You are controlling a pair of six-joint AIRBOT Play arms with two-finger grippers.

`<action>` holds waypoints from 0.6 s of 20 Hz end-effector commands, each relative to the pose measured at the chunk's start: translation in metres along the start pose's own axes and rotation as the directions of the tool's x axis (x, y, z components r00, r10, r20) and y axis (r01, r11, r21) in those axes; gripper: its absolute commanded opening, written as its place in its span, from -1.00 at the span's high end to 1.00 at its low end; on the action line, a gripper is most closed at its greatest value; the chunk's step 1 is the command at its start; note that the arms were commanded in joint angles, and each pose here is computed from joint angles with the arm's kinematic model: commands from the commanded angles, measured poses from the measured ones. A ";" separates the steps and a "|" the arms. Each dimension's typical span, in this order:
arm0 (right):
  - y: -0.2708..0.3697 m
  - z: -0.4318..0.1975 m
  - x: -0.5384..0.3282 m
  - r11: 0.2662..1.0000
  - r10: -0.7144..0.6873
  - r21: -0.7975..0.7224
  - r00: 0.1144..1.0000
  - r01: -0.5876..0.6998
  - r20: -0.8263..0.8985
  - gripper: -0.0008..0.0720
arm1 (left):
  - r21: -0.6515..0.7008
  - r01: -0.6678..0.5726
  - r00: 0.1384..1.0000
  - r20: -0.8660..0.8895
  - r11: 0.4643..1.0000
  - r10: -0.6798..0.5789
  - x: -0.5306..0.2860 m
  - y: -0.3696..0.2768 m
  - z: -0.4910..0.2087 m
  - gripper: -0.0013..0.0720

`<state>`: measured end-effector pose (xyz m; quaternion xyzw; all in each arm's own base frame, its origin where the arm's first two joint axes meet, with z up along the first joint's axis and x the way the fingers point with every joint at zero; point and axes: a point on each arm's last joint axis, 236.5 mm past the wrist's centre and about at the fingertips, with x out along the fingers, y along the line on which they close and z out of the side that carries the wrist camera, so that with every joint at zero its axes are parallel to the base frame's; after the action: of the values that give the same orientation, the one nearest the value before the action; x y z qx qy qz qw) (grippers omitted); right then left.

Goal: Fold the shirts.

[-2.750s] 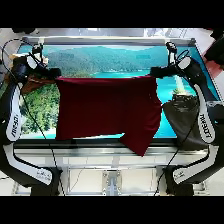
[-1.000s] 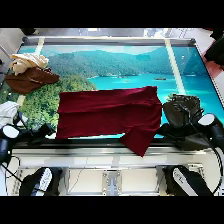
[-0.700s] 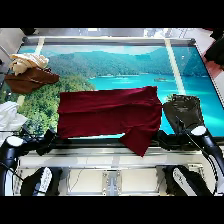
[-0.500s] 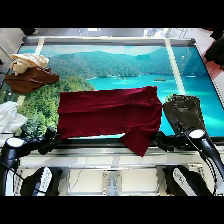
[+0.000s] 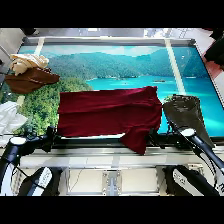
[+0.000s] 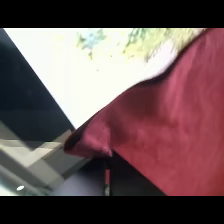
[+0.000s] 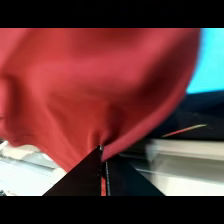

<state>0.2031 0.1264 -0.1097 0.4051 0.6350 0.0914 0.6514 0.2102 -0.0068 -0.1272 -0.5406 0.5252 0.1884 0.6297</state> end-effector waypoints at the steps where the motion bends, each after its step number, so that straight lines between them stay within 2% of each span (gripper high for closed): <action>1: 0.028 0.006 -0.004 0.997 0.074 -0.037 0.997 -0.074 0.000 0.93 | 0.041 0.016 1.000 -0.007 0.999 -0.015 0.000 -0.005 0.000 0.92; 4: 0.066 0.000 -0.031 0.978 0.141 -0.150 0.990 -0.142 -0.018 0.94 | 0.239 0.090 0.996 -0.044 0.967 -0.082 -0.025 -0.033 -0.013 0.92; 6: 0.093 -0.003 -0.058 0.962 0.171 -0.219 0.985 -0.163 0.015 0.94 | 0.340 0.143 0.986 0.037 0.930 -0.165 -0.055 -0.062 -0.006 0.92; 9: 0.119 0.016 -0.103 0.938 0.149 -0.338 0.973 -0.081 0.178 0.94 | 0.476 0.188 0.918 0.225 0.859 -0.326 -0.118 -0.117 0.019 0.93; 12: 0.148 0.061 -0.129 0.918 0.181 -0.395 0.933 -0.047 0.311 0.95 | 0.580 0.174 0.905 0.225 0.796 -0.361 -0.139 -0.150 0.025 0.94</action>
<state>0.2626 0.1318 0.0413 0.3399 0.5090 0.1948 0.7664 0.2730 0.0077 0.0199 -0.4148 0.3966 0.0541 0.8171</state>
